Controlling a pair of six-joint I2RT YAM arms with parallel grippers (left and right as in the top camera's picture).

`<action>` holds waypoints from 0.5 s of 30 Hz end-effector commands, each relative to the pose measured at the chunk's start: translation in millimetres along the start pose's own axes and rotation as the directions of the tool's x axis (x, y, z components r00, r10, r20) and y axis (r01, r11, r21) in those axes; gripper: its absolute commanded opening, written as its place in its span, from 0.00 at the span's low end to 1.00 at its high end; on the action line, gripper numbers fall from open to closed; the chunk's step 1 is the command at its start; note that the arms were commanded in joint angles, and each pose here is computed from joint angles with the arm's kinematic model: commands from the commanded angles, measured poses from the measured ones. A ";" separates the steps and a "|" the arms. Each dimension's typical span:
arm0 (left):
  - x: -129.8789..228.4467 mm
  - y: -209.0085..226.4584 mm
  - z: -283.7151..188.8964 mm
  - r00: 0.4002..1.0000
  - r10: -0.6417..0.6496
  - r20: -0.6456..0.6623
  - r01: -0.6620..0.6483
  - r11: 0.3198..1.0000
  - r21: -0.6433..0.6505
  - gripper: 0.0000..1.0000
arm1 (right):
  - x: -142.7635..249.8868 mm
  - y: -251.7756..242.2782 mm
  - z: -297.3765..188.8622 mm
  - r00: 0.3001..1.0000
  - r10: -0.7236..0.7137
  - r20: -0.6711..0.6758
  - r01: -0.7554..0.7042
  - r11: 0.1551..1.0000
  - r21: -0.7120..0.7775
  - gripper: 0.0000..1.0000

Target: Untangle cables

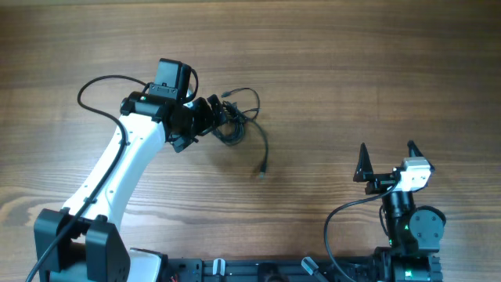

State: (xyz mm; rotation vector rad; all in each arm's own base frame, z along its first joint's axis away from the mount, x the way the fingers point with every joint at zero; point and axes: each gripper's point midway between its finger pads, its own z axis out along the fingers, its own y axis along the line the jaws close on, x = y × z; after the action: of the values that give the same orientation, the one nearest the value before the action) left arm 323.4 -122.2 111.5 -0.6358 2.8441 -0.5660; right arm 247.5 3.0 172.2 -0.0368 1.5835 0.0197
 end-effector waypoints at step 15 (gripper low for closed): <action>6.4 0.8 2.8 1.000 0.013 -0.026 -0.013 1.000 0.006 1.00 | -0.9 -2.6 -0.3 1.000 0.013 0.005 -0.013 1.000 0.014 1.00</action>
State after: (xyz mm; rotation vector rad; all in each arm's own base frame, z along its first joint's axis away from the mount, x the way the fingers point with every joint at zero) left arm 322.1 -123.9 111.8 -0.6348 2.8499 -0.5801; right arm 247.5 3.0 172.2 -0.0371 1.5835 0.0194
